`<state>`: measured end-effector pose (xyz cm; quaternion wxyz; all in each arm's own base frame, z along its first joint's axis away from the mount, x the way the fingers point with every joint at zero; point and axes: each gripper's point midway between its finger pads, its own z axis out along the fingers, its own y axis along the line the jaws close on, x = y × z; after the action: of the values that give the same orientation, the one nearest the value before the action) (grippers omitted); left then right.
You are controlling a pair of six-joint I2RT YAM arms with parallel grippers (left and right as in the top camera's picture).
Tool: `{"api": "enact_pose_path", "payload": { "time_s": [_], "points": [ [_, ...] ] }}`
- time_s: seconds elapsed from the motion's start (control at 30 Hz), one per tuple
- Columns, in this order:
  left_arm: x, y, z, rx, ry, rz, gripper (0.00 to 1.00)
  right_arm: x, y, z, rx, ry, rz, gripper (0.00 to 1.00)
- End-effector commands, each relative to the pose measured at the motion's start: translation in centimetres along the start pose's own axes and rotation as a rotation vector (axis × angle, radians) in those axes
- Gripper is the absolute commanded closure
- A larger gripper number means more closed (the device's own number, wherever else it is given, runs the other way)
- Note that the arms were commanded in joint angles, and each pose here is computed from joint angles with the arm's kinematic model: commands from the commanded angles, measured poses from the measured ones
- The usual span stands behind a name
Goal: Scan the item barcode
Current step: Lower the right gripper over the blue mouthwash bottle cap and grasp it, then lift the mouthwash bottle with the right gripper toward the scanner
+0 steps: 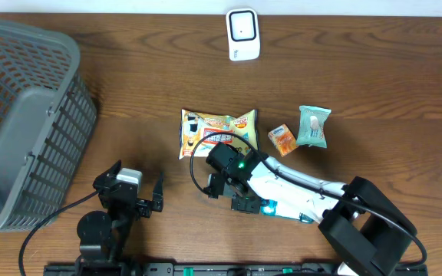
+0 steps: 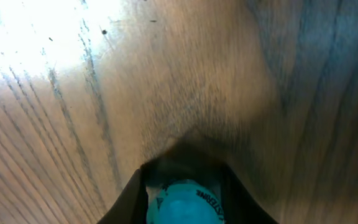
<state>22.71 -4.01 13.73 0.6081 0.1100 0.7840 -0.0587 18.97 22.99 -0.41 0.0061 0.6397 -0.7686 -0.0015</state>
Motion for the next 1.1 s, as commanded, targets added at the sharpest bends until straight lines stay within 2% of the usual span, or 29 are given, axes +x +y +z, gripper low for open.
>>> {"api": "enact_pose_path", "payload": {
  "time_s": [0.0, 0.1, 0.4, 0.67, 1.07],
  "points": [
    [1.2, -0.2, 0.1, 0.012, 0.035, 0.007, 0.02, 0.9, 0.9, 1.7, -0.054, 0.052, 0.012, 0.91],
    [1.2, -0.2, 0.1, 0.012, 0.035, 0.007, 0.02, 0.0, 0.4, 1.1, -0.041, 0.029, 0.042, 0.97],
    [1.2, -0.2, 0.1, 0.012, 0.035, 0.007, 0.02, -4.2, -1.9, -3.7, 0.006, -0.071, 0.102, 0.99],
    [1.2, -0.2, 0.1, 0.012, 0.035, 0.007, 0.02, -8.9, -3.7, -9.7, 0.033, -0.230, 0.101, 0.99],
    [1.2, -0.2, 0.1, 0.012, 0.035, 0.007, 0.02, -11.1, -4.3, -15.5, -0.108, -0.472, 0.136, 0.99]
  ]
}}
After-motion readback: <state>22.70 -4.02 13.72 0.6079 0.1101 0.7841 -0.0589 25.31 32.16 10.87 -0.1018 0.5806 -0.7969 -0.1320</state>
